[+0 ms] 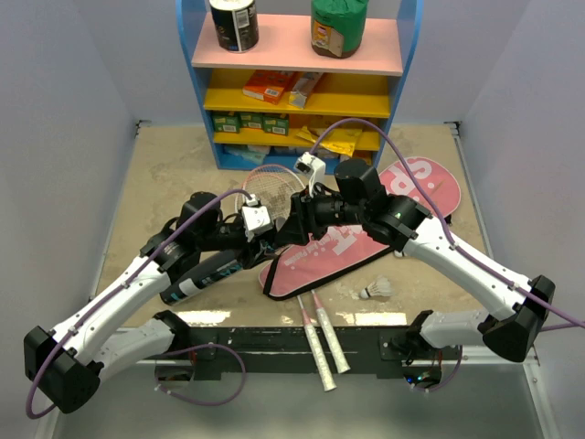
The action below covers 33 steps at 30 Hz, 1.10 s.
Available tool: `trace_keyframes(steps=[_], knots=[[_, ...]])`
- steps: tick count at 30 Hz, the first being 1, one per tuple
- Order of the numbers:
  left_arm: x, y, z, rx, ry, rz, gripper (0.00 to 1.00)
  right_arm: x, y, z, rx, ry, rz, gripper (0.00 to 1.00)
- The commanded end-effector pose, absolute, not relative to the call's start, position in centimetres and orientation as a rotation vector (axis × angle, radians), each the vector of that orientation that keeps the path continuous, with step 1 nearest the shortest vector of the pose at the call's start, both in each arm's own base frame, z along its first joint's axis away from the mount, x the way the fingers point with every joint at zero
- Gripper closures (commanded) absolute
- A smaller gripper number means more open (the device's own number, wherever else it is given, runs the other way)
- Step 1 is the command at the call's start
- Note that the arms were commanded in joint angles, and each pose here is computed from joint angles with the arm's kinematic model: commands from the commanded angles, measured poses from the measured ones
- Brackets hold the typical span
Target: Pack up the badminton gear
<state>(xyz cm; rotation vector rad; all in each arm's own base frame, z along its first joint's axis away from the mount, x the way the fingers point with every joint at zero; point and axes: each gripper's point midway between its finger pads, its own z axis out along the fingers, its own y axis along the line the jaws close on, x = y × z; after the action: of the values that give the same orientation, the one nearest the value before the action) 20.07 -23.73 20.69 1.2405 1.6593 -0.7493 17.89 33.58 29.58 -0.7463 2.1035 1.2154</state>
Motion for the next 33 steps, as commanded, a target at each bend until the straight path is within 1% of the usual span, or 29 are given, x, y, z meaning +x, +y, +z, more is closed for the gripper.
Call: trace_keyframes(steps=[1,4,7,9,15,22,25,26,28,33], knots=[[20.2,-25.2,23.2,1.216,1.535,-0.807,1.00,16.9,34.8,30.9,-0.780,2.045,1.302,0.51],[20.3,-25.2,23.2,1.215,1.526,-0.804,1.00,16.6,35.0,30.5,-0.786,2.051,1.306,0.56],[20.2,-25.2,23.5,1.215,1.514,-0.804,1.00,16.6,35.2,30.1,-0.788,2.059,1.300,0.58],[20.1,-25.2,23.7,1.219,1.500,-0.806,1.00,16.7,35.2,30.0,-0.788,2.061,1.299,0.62],[19.5,-25.3,24.4,1.222,1.461,-0.825,1.00,16.8,35.3,29.2,-0.786,2.078,1.283,0.63],[18.7,-25.2,25.4,1.224,1.419,-0.844,1.00,16.8,35.2,28.3,-0.788,2.095,1.274,0.68],[18.7,-25.1,25.4,1.224,1.411,-0.836,1.00,16.7,35.1,28.3,-0.785,2.093,1.281,0.78],[18.6,-25.1,25.4,1.227,1.412,-0.835,1.00,16.7,35.1,28.2,-0.784,2.093,1.280,0.88],[18.6,-25.0,25.4,1.227,1.412,-0.833,1.00,16.6,35.0,28.2,-0.785,2.094,1.279,1.00],[18.5,-24.9,26.0,1.222,1.390,-0.827,1.00,16.5,34.6,28.6,-0.779,2.084,1.272,1.00]])
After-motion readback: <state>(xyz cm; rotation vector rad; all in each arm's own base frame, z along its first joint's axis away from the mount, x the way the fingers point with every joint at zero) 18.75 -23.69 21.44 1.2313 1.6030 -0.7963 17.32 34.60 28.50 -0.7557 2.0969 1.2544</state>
